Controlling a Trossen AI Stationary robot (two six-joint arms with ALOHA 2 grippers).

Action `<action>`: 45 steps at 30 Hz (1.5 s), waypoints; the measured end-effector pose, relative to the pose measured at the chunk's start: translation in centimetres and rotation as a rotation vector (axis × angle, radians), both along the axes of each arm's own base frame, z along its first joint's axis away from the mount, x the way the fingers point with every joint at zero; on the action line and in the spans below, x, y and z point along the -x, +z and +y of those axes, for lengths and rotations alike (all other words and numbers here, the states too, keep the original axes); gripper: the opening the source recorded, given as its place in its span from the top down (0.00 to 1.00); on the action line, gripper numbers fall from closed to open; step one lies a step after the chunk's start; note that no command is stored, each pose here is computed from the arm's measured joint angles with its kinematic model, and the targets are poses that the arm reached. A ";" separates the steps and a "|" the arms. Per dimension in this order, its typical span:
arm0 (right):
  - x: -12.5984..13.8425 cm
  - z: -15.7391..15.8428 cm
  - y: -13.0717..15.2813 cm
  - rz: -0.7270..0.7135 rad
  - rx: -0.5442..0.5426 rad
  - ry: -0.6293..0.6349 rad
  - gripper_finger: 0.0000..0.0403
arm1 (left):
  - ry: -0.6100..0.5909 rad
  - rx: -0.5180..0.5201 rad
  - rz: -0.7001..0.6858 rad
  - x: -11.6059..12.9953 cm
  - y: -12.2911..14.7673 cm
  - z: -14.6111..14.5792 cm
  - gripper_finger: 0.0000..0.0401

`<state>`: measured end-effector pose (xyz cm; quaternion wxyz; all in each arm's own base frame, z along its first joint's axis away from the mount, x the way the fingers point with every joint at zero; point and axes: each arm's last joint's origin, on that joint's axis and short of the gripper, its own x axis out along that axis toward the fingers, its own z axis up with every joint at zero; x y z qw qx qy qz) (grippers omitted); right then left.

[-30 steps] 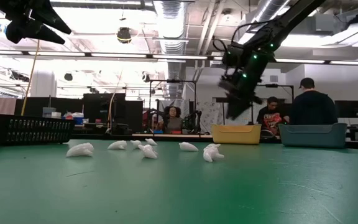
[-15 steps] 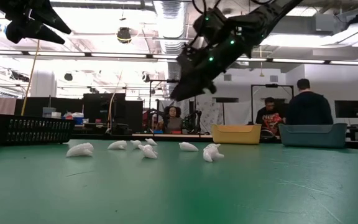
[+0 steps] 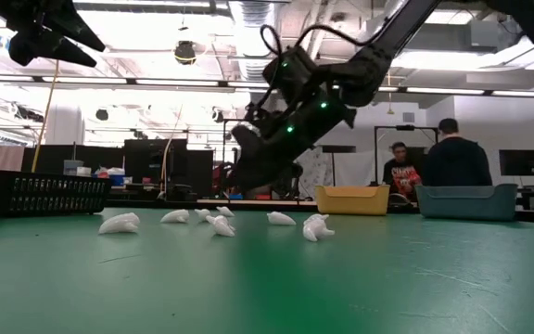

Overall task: Sort Halloween decoration
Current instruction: Put the white ghost toy into the light orange bin

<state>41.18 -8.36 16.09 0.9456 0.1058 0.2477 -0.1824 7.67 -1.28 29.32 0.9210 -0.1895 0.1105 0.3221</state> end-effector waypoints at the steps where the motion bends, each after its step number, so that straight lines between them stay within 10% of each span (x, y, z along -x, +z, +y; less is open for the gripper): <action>1: -0.4 -0.1 -0.1 -0.003 0.000 -0.001 0.48 | -0.002 0.001 0.001 0.0 0.0 0.0 0.50; 16: -4.1 -0.9 -2.9 0.148 0.017 -0.125 0.46 | -0.022 0.005 0.028 0.1 -0.2 0.0 0.50; 34: -3.8 1.0 -2.9 0.199 0.008 -0.161 0.93 | -0.044 -0.007 0.052 0.1 -0.3 0.0 0.50; 45: -2.7 -0.3 2.2 0.086 -0.043 -0.172 0.94 | -0.043 -0.003 0.048 0.1 -0.2 0.0 0.50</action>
